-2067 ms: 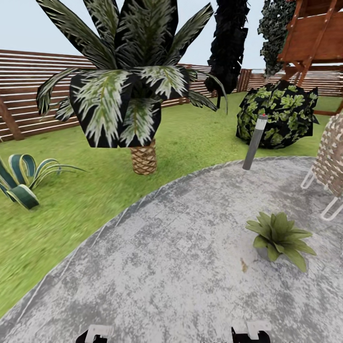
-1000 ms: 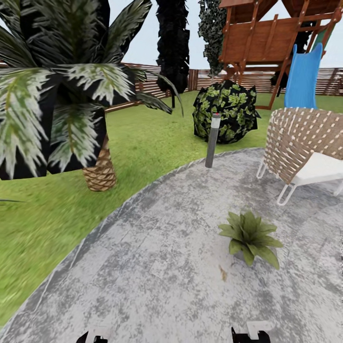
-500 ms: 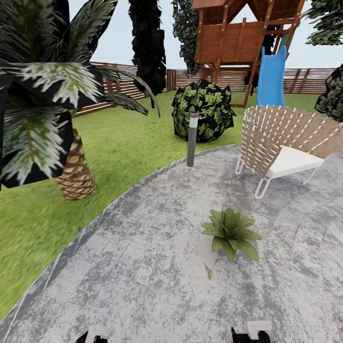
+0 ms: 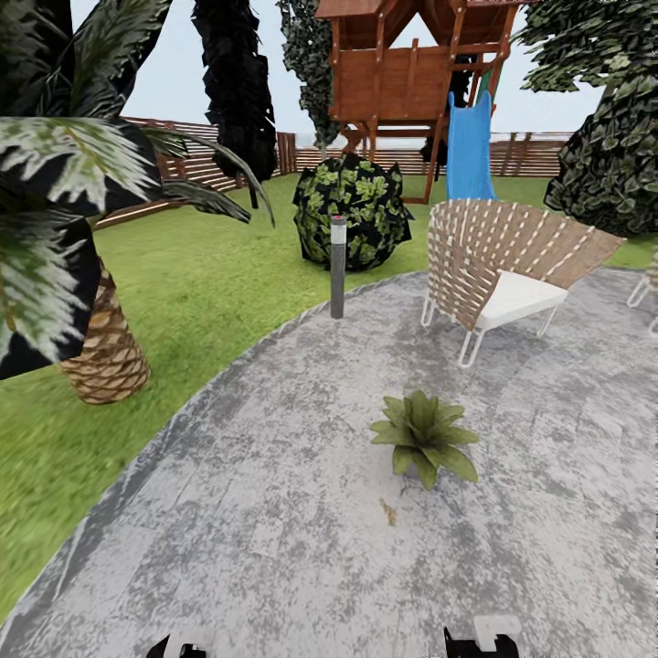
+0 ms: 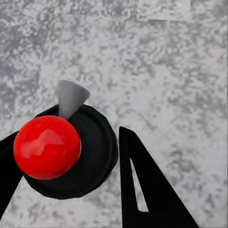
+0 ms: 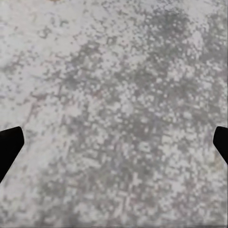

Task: Pick up the pesticide atomizer in the garden and spray insectifuge to fully cover both potted plants in the garden.

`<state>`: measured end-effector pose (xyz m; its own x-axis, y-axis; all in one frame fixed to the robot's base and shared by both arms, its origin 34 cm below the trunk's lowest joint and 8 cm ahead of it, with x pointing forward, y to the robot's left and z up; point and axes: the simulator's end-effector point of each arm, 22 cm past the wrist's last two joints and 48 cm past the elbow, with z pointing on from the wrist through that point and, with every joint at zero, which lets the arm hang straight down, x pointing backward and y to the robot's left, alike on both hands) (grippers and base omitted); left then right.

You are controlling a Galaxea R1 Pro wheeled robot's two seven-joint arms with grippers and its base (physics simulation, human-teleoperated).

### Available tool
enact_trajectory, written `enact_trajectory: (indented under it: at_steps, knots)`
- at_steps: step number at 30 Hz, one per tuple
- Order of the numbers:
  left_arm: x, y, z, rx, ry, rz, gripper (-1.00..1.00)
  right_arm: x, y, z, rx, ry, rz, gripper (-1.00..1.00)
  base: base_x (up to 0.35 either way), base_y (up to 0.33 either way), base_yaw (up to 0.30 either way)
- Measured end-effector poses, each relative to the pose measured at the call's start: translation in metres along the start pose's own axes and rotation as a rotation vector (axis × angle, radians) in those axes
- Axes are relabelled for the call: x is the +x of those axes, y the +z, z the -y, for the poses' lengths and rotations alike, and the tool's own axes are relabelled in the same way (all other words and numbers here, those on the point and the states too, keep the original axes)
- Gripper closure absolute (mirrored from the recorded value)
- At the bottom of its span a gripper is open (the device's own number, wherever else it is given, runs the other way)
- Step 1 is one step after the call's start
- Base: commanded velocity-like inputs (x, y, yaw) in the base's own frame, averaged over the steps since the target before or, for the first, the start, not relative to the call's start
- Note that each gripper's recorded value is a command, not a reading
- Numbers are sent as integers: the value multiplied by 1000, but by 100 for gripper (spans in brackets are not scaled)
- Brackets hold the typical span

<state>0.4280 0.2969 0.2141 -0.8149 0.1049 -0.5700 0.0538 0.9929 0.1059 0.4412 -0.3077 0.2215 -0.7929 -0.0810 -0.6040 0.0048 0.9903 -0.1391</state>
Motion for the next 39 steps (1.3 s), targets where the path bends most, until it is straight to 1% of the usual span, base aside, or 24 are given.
enact_trajectory:
  at_steps: [6,15,36,39]
  knots:
    - [0,0,0,0,0,0,100,0,0,0,0,0,0,-100,96,303,-267]
    - [0,0,0,0,0,0,100,0,0,0,0,0,1,-100,216,230,-267]
    - [0,0,1,2,1,-1,100,0,0,0,0,0,0,-100,11,9,-267]
    - [0,0,1,2,1,-1,100,0,0,0,0,0,0,-100,-95,0,-266]
